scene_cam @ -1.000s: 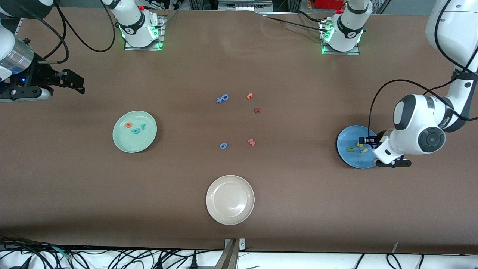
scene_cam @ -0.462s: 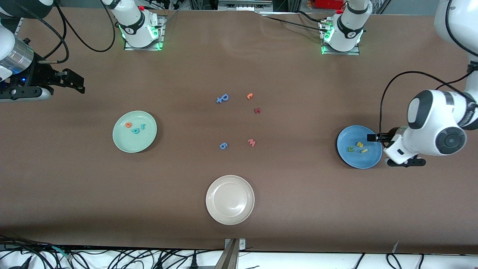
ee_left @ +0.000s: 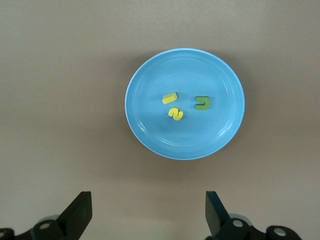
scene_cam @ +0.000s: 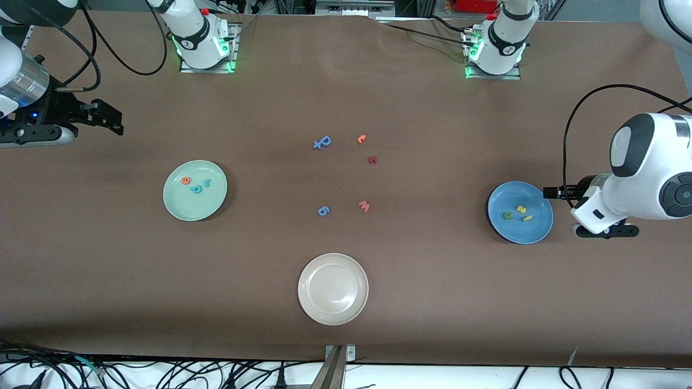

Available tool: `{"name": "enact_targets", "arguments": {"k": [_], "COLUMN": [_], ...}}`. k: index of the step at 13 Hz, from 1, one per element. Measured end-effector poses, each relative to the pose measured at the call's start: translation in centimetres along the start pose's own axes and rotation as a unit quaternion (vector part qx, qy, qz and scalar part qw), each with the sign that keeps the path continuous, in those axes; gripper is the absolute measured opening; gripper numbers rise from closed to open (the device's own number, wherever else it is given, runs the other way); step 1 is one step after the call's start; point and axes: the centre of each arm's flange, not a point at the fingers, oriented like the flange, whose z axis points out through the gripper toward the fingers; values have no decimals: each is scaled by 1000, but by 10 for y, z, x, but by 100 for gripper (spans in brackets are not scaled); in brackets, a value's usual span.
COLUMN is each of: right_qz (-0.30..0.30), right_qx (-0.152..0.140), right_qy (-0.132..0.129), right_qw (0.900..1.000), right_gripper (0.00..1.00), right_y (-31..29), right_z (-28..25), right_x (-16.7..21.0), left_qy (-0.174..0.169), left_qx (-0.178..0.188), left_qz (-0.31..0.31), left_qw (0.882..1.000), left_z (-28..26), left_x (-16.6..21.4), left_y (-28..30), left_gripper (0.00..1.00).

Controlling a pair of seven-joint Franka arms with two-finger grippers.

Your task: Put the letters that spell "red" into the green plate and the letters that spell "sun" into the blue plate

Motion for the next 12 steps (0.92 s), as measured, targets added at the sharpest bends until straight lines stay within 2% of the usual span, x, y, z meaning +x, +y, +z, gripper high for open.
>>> {"name": "enact_targets", "arguments": {"k": [4,6,8,12], "right_qz": [0,0,0,0], "right_qx": [0,0,0,0], "right_qy": [0,0,0,0], "right_qw": [1000,1000,1000,1000], "right_gripper": [100,100,100,100], "right_y": [0,0,0,0], "right_z": [0,0,0,-1], "right_x": [0,0,0,0], "left_qy": [15,15,26,78], "left_qx": [24,29,4,-23], "left_qz": [6,37,48,38], "left_qw": [1000,999,998,996], "left_z": [-41,-64,-92,-149], "left_x": [-24,-43,-67,-116], "left_y": [16,25,10,-26], "left_gripper": [100,100,100,100]}}
